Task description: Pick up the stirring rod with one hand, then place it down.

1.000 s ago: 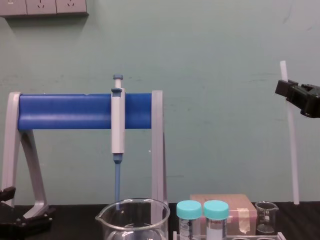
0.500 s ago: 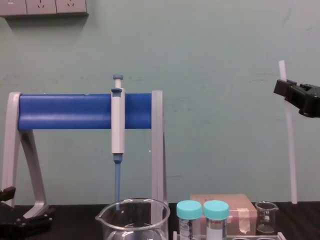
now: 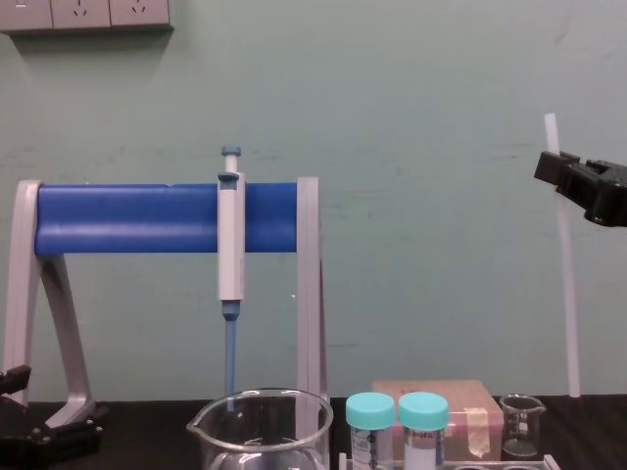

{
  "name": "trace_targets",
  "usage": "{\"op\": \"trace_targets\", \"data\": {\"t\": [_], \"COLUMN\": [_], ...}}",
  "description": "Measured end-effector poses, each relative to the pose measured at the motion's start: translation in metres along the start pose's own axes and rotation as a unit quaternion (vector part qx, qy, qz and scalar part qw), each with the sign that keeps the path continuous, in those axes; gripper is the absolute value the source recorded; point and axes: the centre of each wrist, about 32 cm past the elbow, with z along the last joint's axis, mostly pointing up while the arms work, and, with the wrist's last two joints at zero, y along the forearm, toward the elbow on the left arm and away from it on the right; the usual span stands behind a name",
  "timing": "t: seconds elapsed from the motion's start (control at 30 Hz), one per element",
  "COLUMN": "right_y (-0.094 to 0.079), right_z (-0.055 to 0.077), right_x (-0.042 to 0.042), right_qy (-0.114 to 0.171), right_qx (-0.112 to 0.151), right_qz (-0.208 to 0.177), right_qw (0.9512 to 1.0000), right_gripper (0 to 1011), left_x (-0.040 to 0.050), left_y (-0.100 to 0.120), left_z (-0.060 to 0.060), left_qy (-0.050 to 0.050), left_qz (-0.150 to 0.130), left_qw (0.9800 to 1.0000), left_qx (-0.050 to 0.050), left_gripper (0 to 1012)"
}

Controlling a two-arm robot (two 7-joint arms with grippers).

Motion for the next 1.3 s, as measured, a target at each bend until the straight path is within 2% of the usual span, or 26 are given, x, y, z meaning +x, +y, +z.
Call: {"op": "trace_targets", "data": {"t": [1.3], "right_y": [0.0009], "right_z": [0.0000], "right_x": [-0.0021], "right_qy": [0.001], "right_qx": [-0.001], "right_qz": [0.002], "right_qw": [1.0000], "right_gripper": [70], "left_x": [0.0000], "left_y": [0.0000], "left_z": [0.0000], "left_qy": [0.000], "left_qz": [0.000], "left_qw": [1.0000], "left_qx": [0.000], "left_gripper": [1001]}}
